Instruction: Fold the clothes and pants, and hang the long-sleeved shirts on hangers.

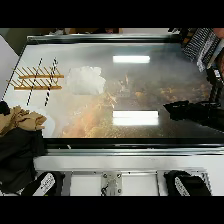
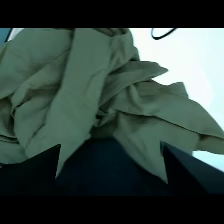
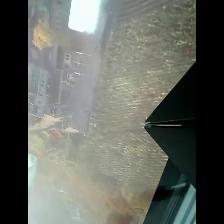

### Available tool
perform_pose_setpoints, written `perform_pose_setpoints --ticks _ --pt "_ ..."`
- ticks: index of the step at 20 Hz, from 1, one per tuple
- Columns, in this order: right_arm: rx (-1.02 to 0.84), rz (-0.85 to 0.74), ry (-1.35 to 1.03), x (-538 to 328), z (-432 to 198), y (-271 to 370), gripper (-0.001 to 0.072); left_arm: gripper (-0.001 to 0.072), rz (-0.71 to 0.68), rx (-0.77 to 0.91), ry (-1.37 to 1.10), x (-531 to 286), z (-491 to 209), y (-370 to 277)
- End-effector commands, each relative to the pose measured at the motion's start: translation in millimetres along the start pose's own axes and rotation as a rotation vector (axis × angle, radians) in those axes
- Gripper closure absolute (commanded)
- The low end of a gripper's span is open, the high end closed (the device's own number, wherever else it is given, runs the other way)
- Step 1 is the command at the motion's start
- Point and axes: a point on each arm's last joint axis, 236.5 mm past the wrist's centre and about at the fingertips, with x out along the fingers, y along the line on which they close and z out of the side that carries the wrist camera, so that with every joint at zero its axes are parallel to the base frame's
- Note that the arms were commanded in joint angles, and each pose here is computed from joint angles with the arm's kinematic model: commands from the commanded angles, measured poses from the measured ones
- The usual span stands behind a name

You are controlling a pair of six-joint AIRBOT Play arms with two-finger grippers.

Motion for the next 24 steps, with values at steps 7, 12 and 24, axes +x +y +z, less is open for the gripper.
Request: perform_pose_setpoints --ticks 7,12,24 --pt "0.000 0.001 0.000 0.0 -0.2 0.2 0.0696 -0.0013 0.189 0.126 0.288 115.4 -44.1 54.9" --pt "0.000 0.001 0.001 0.1 -0.3 0.3 0.0696 -0.0013 0.169 0.147 0.387 144.2 -70.1 47.5" --pt "0.000 0.001 0.001 0.1 -0.3 0.3 0.0696 0.0694 0.180 0.061 -0.136 -77.4 49.3 27.4"
